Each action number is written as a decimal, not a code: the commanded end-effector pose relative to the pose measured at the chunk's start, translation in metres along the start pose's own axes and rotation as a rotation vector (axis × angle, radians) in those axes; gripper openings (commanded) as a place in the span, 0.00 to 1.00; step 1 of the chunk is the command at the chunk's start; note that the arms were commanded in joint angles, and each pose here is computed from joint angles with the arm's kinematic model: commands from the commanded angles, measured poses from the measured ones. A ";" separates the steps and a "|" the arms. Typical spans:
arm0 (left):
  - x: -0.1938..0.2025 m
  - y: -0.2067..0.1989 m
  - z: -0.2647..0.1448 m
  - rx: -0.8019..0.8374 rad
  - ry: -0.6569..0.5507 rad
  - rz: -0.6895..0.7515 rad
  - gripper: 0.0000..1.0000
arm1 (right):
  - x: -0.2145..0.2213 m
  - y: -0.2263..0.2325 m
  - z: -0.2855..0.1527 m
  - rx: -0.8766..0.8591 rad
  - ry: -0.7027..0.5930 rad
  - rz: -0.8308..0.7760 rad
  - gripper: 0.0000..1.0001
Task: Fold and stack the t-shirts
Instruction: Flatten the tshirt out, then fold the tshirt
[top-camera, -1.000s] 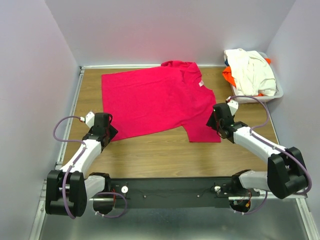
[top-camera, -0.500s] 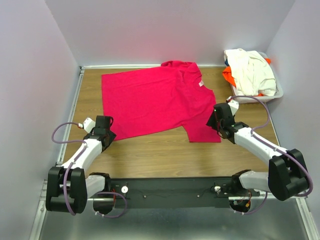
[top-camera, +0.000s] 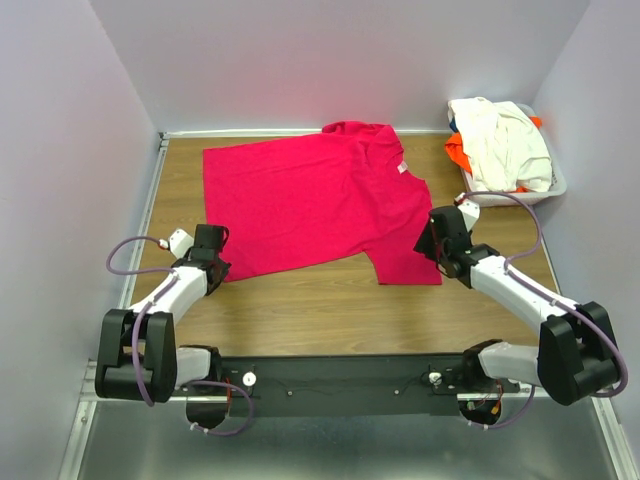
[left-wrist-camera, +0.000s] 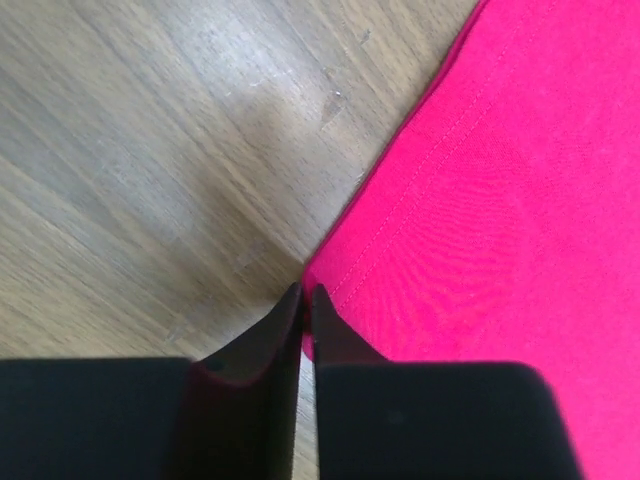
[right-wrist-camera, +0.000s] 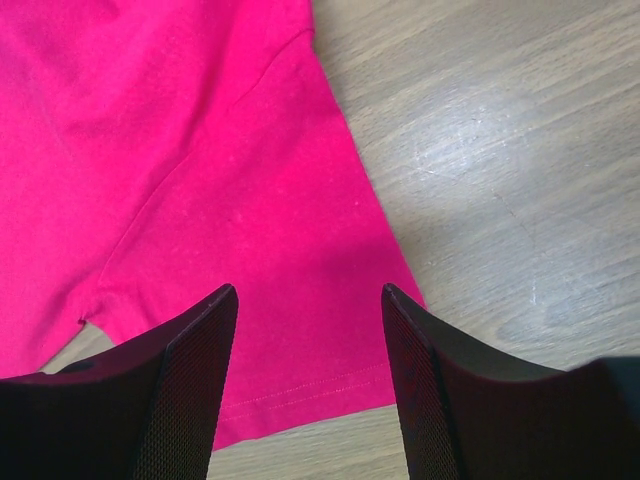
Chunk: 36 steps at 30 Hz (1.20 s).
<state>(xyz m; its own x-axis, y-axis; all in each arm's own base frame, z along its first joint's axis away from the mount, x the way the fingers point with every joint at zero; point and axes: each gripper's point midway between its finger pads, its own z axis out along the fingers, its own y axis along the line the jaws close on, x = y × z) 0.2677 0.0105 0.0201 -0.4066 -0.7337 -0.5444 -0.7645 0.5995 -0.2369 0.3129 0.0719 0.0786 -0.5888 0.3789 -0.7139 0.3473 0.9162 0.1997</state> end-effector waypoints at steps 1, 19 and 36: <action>-0.010 0.006 0.002 -0.029 -0.030 0.005 0.05 | -0.001 -0.011 -0.002 0.039 0.001 -0.009 0.67; -0.089 -0.002 -0.011 0.053 -0.165 -0.089 0.00 | 0.067 0.004 -0.003 -0.077 0.271 -0.019 0.58; -0.093 -0.003 -0.014 0.077 -0.200 -0.087 0.00 | 0.104 -0.009 -0.043 -0.047 0.305 0.045 0.53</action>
<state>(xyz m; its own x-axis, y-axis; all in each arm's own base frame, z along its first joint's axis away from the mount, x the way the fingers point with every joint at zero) 0.3010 0.0705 0.0767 -0.2539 -0.7168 -0.6494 -0.7591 0.5638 -0.3256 0.2318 0.1226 0.0292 -0.7824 0.4034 -0.4745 0.2859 0.9095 0.3017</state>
